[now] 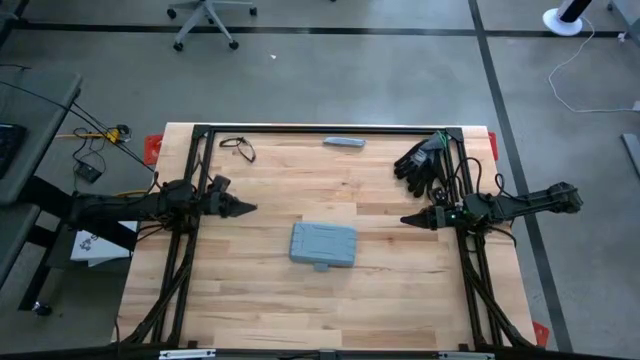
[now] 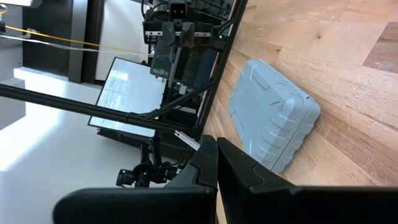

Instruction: Prefit tool cases

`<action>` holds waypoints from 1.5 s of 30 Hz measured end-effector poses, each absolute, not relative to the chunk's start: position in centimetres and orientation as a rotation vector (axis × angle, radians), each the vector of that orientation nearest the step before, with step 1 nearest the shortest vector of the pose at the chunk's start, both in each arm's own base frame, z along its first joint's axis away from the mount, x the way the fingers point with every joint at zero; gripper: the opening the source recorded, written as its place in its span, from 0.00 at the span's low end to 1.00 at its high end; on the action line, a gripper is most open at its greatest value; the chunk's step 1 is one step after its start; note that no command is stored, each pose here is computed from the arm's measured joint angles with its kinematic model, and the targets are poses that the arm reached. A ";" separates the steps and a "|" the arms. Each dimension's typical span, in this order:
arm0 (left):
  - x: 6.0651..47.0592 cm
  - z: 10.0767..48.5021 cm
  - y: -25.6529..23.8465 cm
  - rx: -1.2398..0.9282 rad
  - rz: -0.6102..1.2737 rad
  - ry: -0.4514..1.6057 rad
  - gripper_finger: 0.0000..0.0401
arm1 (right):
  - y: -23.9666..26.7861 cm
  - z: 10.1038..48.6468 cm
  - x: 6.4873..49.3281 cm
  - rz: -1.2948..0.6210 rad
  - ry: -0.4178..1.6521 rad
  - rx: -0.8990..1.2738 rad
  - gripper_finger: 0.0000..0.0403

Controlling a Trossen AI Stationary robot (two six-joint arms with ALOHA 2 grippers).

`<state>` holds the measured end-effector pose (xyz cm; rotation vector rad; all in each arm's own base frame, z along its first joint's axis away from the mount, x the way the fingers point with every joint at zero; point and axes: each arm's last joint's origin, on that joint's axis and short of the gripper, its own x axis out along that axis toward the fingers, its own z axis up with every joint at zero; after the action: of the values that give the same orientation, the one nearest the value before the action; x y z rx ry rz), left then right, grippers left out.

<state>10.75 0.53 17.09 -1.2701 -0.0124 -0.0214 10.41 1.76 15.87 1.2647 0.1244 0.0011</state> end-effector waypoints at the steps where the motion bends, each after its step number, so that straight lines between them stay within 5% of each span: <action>1: 10.7 17.1 0.6 -1.250 0.001 -0.028 0.12 | 1.8 15.9 10.4 0.001 0.124 1.265 0.00; 13: 10.6 16.3 1.6 -0.540 0.356 -0.039 0.12 | 2.4 15.9 10.3 0.185 0.300 1.425 0.00; 23: 10.3 16.1 2.1 -0.415 0.563 -0.039 0.12 | 2.4 15.9 10.3 0.214 0.274 1.205 0.00; 32: 10.3 16.0 2.3 -0.338 0.634 -0.025 0.12 | 1.4 16.0 10.4 -0.078 0.052 0.829 0.00; 45: 12.6 16.6 2.2 -0.401 0.386 -0.004 0.12 | 0.0 16.8 10.0 -0.528 -0.179 0.636 0.00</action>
<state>12.62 2.17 16.58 -0.4014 -0.0040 0.3860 10.05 0.03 16.78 0.6359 -0.1790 -0.5284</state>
